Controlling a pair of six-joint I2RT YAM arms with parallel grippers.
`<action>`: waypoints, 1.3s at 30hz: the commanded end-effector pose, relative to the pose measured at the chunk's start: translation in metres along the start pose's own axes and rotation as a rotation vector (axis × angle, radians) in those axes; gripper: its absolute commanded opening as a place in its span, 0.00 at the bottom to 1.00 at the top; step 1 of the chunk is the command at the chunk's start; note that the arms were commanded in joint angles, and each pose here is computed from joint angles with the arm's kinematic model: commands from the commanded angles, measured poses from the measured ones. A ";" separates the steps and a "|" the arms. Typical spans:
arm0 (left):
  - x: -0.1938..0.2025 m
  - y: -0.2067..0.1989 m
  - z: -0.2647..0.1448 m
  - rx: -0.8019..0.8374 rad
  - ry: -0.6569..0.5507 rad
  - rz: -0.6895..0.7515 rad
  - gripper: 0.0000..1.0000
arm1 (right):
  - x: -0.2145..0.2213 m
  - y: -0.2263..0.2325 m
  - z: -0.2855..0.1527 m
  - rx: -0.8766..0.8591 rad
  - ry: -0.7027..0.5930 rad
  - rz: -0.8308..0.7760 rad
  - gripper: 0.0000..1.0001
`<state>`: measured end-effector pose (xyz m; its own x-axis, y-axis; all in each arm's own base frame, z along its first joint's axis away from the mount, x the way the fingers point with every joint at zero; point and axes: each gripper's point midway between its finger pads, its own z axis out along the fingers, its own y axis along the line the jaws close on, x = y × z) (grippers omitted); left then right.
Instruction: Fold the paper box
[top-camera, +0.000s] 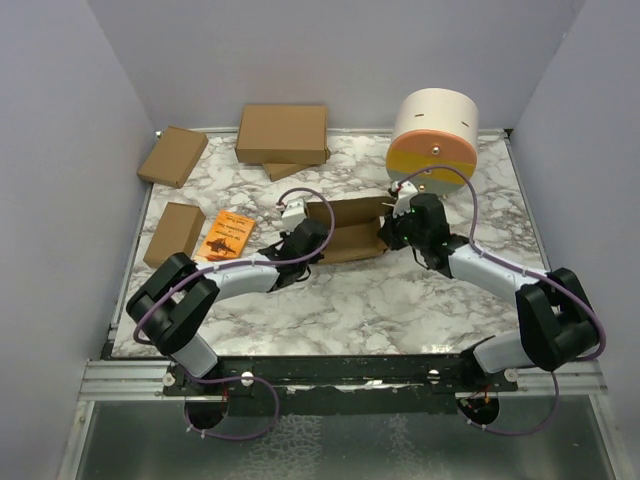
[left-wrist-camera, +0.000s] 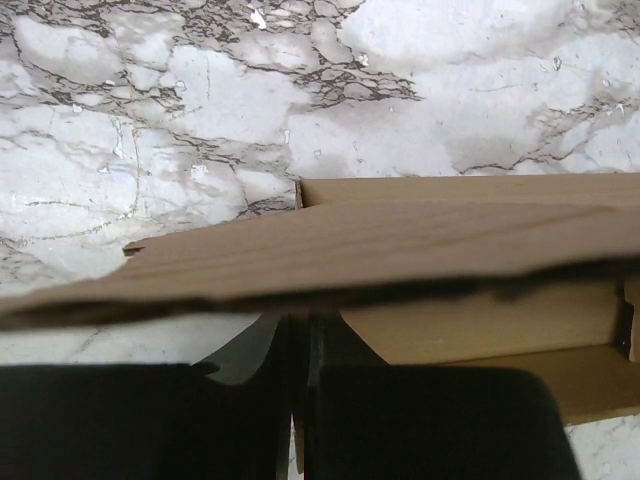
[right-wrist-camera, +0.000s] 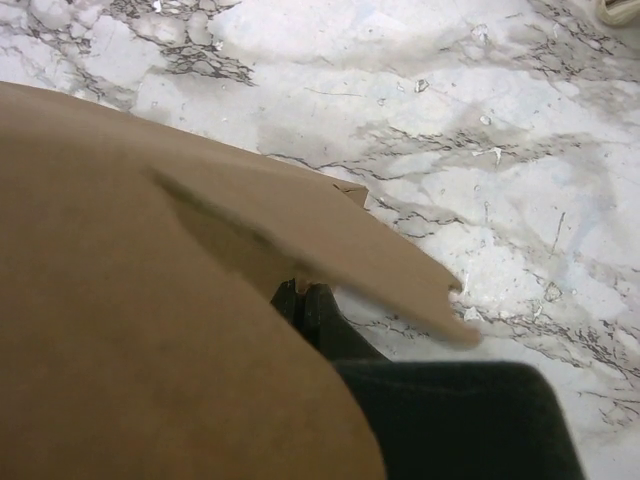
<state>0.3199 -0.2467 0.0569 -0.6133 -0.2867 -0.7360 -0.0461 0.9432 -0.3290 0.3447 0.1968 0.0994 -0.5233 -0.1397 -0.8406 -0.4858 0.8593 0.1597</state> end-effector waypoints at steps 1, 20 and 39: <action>0.016 0.015 0.000 -0.078 0.051 0.152 0.00 | -0.029 0.020 0.004 -0.038 -0.096 -0.032 0.01; 0.017 0.017 0.001 -0.151 0.079 0.275 0.16 | -0.018 0.016 0.018 0.045 -0.073 -0.028 0.01; 0.022 0.022 -0.001 -0.246 0.126 0.417 0.29 | -0.005 0.012 0.027 0.058 -0.031 -0.056 0.01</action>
<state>0.3283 -0.2438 0.0474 -0.6513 -0.0543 -0.7569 -0.0661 0.9977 -0.0146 0.3474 0.1920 0.0612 -0.5809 -0.1689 -0.7962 -0.3796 0.9215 0.0815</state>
